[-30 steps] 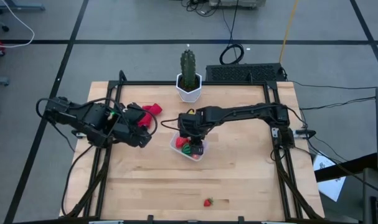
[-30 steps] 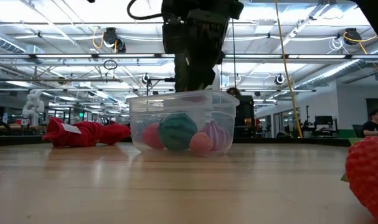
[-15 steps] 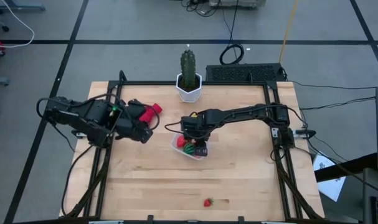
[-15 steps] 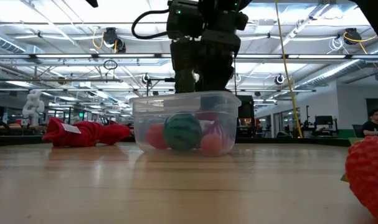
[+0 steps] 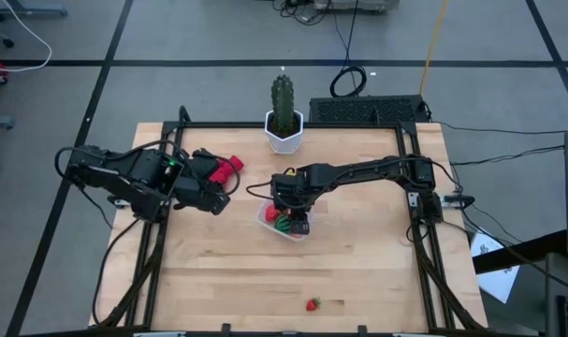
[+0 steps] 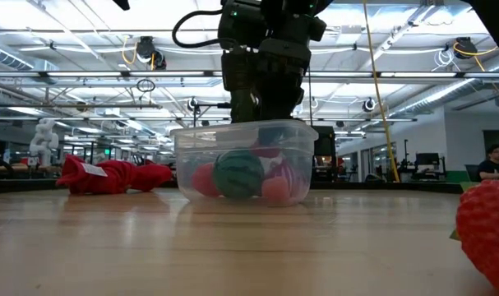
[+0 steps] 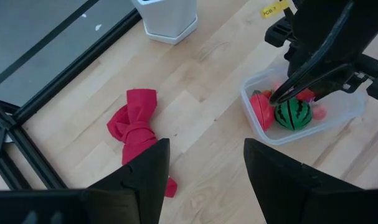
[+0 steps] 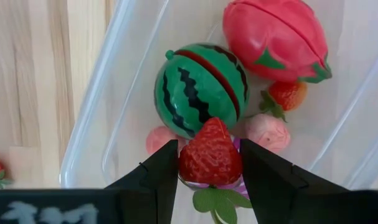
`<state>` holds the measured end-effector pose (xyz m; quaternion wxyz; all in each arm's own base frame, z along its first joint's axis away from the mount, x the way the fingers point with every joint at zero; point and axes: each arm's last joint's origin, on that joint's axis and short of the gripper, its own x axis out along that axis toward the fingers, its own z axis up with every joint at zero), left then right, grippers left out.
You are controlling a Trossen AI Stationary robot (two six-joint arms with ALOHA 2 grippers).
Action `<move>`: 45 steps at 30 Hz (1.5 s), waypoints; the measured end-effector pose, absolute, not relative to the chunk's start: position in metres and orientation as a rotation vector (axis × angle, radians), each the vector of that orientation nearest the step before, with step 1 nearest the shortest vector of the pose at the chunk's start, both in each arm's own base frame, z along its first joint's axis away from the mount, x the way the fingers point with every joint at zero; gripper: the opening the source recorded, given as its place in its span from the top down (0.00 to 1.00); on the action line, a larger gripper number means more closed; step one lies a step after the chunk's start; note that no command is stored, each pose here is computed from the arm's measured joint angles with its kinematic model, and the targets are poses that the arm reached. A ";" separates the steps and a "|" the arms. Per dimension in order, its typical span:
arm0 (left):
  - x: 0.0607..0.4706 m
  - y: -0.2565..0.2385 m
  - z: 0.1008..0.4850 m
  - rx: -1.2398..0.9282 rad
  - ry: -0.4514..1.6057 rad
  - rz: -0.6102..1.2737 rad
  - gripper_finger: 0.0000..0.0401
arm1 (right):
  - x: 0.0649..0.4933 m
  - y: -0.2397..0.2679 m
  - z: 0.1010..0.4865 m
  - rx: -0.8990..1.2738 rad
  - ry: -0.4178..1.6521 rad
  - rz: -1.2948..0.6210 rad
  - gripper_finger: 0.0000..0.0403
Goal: Pick and placing Produce into tupperware
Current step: Put the top red strawberry into the transparent container, then put the red strawberry into the transparent container
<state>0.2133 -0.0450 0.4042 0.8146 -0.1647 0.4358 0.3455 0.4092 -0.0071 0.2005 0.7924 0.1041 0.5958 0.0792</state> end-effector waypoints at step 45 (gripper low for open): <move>0.213 -0.045 0.404 -0.342 0.920 0.745 0.48 | 0.408 0.006 0.264 0.119 1.113 0.251 0.46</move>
